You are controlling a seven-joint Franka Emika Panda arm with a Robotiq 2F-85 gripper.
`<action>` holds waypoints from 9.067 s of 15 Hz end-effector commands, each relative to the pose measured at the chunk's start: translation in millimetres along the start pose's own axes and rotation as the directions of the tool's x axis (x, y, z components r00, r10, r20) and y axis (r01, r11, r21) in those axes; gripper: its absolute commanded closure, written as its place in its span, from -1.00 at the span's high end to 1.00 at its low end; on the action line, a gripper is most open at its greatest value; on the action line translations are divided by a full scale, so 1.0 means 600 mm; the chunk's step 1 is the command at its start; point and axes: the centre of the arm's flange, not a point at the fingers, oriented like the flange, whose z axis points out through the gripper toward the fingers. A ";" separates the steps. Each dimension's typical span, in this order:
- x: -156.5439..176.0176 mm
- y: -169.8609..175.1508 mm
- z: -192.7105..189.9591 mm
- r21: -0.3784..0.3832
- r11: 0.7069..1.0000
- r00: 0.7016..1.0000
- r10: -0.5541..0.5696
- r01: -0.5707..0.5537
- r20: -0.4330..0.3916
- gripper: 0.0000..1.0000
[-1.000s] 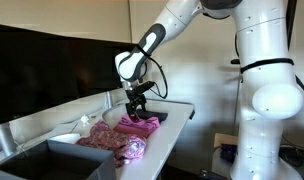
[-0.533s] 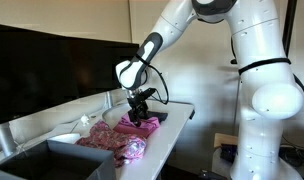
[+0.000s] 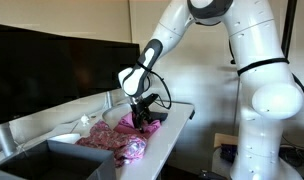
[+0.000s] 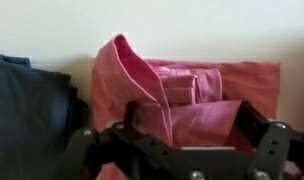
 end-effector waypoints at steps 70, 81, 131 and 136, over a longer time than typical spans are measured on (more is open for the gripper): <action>-0.087 -0.391 -0.536 0.057 0.937 0.902 -0.314 0.345 -0.297 -0.93; 0.027 -0.638 -0.497 0.173 0.971 0.920 -0.090 0.167 -0.383 -0.94; -0.085 -0.610 -0.333 0.210 0.965 0.936 0.212 -0.155 -0.281 1.00; -0.100 -0.561 -0.341 0.231 0.948 0.919 0.278 -0.217 -0.281 1.00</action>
